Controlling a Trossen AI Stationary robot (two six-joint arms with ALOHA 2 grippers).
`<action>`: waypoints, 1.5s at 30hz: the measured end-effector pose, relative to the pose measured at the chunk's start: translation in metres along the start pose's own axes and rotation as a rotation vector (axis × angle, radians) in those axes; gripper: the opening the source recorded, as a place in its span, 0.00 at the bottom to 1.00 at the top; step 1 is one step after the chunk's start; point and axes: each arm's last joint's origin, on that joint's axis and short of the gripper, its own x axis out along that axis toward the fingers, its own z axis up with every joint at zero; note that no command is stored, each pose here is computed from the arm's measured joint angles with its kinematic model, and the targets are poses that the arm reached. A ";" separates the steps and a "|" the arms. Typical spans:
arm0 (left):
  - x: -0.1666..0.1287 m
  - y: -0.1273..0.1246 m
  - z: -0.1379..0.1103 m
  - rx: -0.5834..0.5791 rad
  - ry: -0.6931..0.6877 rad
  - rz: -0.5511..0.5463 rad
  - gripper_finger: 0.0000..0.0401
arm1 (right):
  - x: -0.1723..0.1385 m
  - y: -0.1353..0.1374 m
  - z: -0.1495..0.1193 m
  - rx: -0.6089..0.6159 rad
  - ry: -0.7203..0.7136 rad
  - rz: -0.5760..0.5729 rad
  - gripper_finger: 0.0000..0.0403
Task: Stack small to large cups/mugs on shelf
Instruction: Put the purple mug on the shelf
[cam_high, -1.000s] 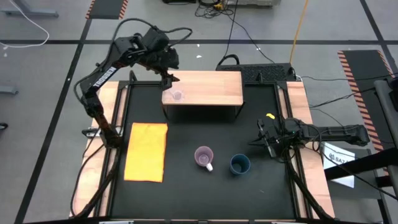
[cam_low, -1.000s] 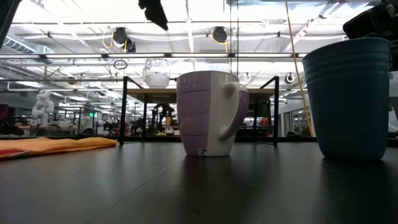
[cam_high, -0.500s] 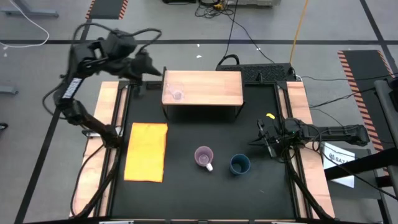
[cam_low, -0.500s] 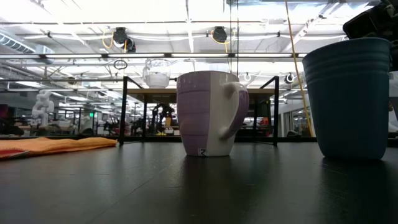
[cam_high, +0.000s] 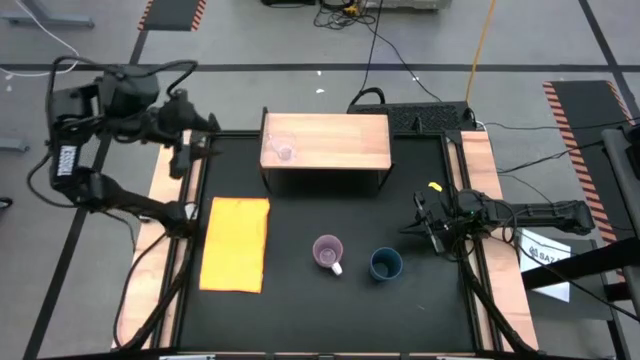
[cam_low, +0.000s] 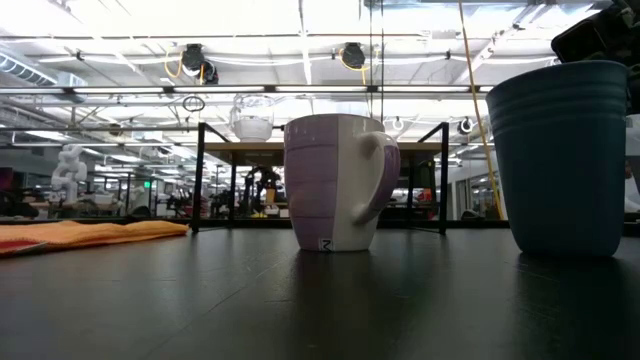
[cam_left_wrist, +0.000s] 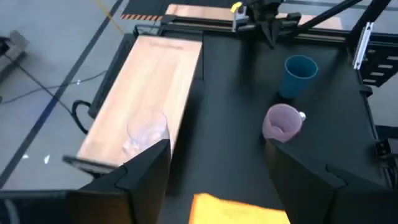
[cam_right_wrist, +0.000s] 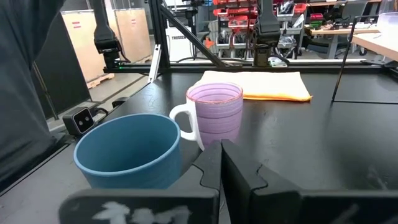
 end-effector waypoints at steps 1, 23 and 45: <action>-0.001 -0.003 -0.005 0.000 0.005 -0.006 0.65 | 0.000 0.000 0.000 0.000 0.000 0.000 0.00; 0.025 -0.016 -0.108 -0.308 -0.488 -0.052 0.59 | 0.000 0.000 0.000 0.004 0.000 0.000 0.00; 0.061 -0.022 -0.121 -0.197 -0.514 -0.085 0.01 | 0.000 0.000 0.000 0.005 0.001 0.000 0.00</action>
